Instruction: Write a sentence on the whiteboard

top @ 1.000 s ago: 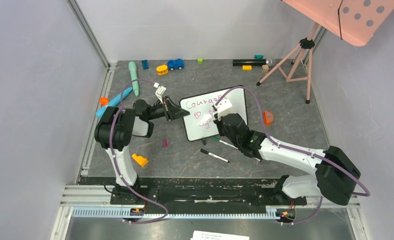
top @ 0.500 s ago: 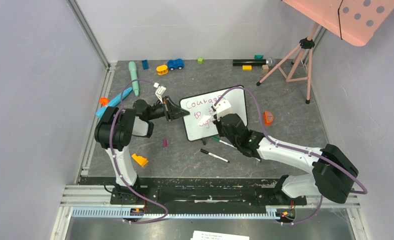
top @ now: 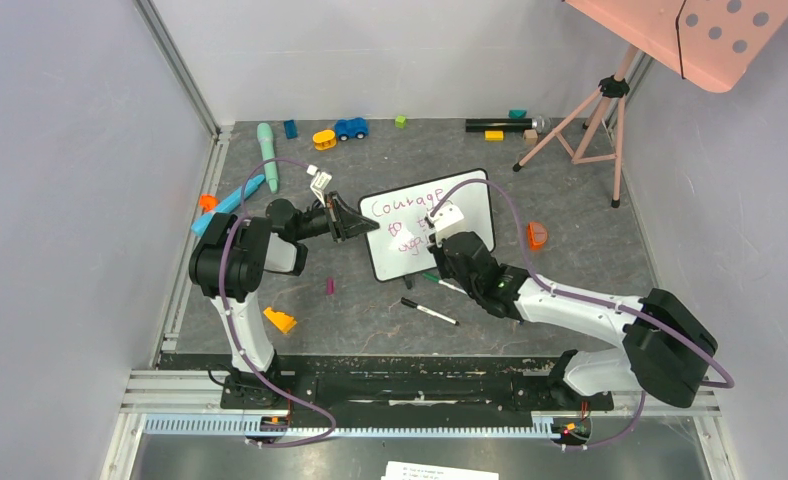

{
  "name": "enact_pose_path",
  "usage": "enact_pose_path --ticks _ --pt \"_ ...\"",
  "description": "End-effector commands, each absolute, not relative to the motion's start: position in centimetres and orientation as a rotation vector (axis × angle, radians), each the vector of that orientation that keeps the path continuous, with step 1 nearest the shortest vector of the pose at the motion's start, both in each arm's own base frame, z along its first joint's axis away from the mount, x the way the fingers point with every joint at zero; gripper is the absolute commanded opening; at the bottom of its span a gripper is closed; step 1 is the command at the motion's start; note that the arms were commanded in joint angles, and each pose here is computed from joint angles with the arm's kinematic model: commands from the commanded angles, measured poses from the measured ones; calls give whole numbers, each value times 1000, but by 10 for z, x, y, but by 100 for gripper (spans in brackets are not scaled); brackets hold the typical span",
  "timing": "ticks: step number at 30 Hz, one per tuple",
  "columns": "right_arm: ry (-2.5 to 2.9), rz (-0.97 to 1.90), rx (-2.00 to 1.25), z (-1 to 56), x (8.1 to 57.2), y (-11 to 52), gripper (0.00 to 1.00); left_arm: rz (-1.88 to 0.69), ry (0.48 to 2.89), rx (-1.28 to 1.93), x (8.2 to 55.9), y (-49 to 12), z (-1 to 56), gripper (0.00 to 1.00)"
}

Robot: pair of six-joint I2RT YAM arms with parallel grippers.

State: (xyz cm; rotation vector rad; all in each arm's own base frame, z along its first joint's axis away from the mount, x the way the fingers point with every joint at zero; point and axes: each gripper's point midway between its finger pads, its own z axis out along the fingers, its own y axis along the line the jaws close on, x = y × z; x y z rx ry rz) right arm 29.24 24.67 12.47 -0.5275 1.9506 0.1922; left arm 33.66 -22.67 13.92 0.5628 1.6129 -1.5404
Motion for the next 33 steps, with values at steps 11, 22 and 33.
enact_pose_path --ticks 11,22,33 --pt "1883 273 -477 157 291 248 0 -1506 1494 674 328 -228 168 2" --pt "1882 227 -457 162 298 239 0 -1506 1495 672 328 -228 168 2" --pt "1897 198 -462 156 306 239 0 -1508 1496 672 329 -228 168 2"
